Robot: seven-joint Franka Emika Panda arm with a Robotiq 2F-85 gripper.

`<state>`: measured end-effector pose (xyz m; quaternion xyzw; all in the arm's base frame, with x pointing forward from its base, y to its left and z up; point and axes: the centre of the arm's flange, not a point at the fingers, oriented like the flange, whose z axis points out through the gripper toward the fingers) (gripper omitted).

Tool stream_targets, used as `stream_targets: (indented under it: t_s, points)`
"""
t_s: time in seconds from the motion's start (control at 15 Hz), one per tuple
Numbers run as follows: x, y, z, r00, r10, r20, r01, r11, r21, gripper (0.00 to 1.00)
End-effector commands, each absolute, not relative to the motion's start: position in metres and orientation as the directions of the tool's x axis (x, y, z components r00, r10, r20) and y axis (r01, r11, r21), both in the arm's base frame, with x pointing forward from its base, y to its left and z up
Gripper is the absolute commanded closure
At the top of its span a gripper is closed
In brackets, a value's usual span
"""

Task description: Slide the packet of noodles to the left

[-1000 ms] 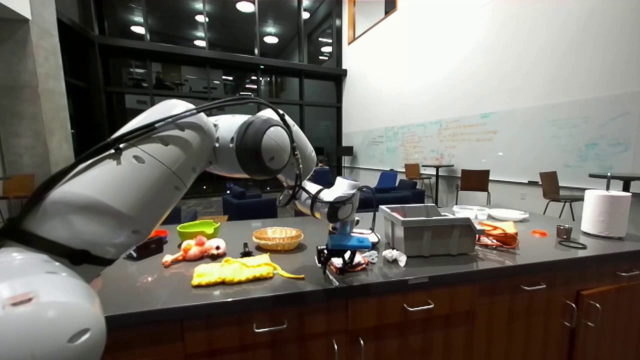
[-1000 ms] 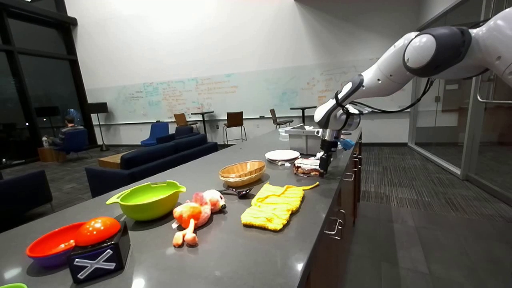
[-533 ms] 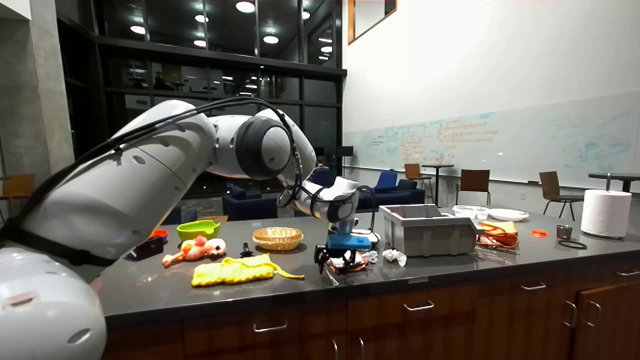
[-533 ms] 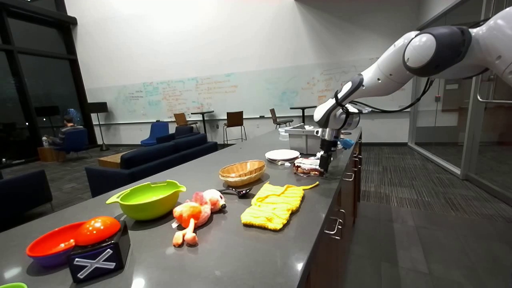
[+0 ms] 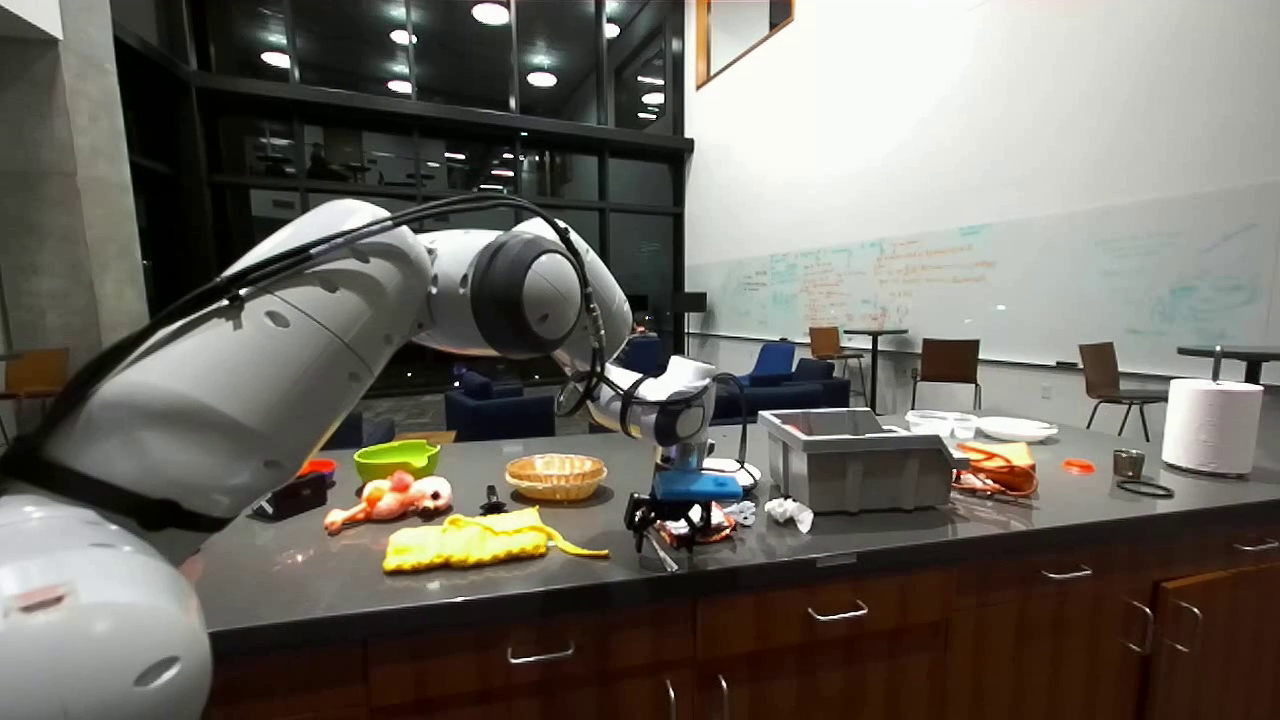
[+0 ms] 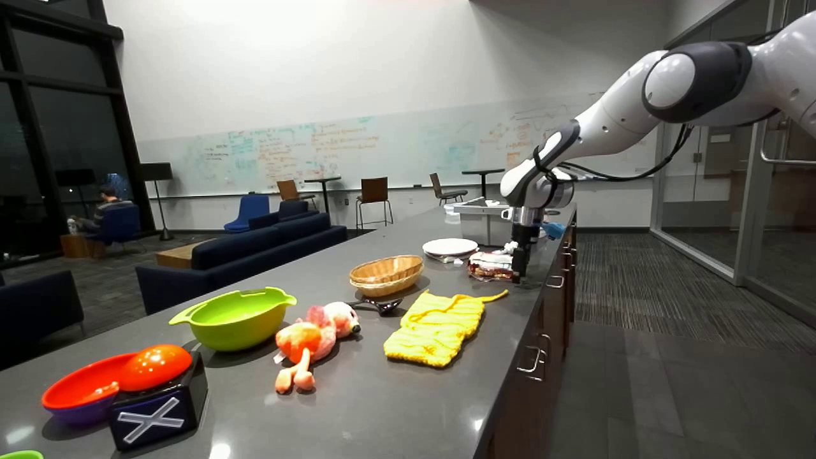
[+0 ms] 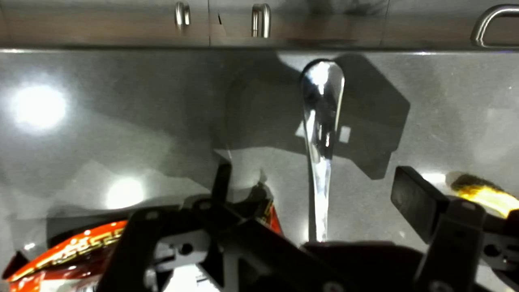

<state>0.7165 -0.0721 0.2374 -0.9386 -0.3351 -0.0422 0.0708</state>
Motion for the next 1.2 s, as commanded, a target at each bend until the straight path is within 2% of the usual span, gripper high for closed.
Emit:
stream_targets:
  t_s: [0.0,0.73,1.13]
  points:
    - [0.711,-0.068,0.238,0.765,0.63,0.137,0.644,-0.756,-0.116,0.0]
    - [0.712,-0.058,0.237,0.754,0.642,0.141,0.657,-0.744,-0.121,0.0]
    - [0.727,-0.067,0.243,0.806,0.569,0.163,0.591,-0.793,-0.151,0.0]
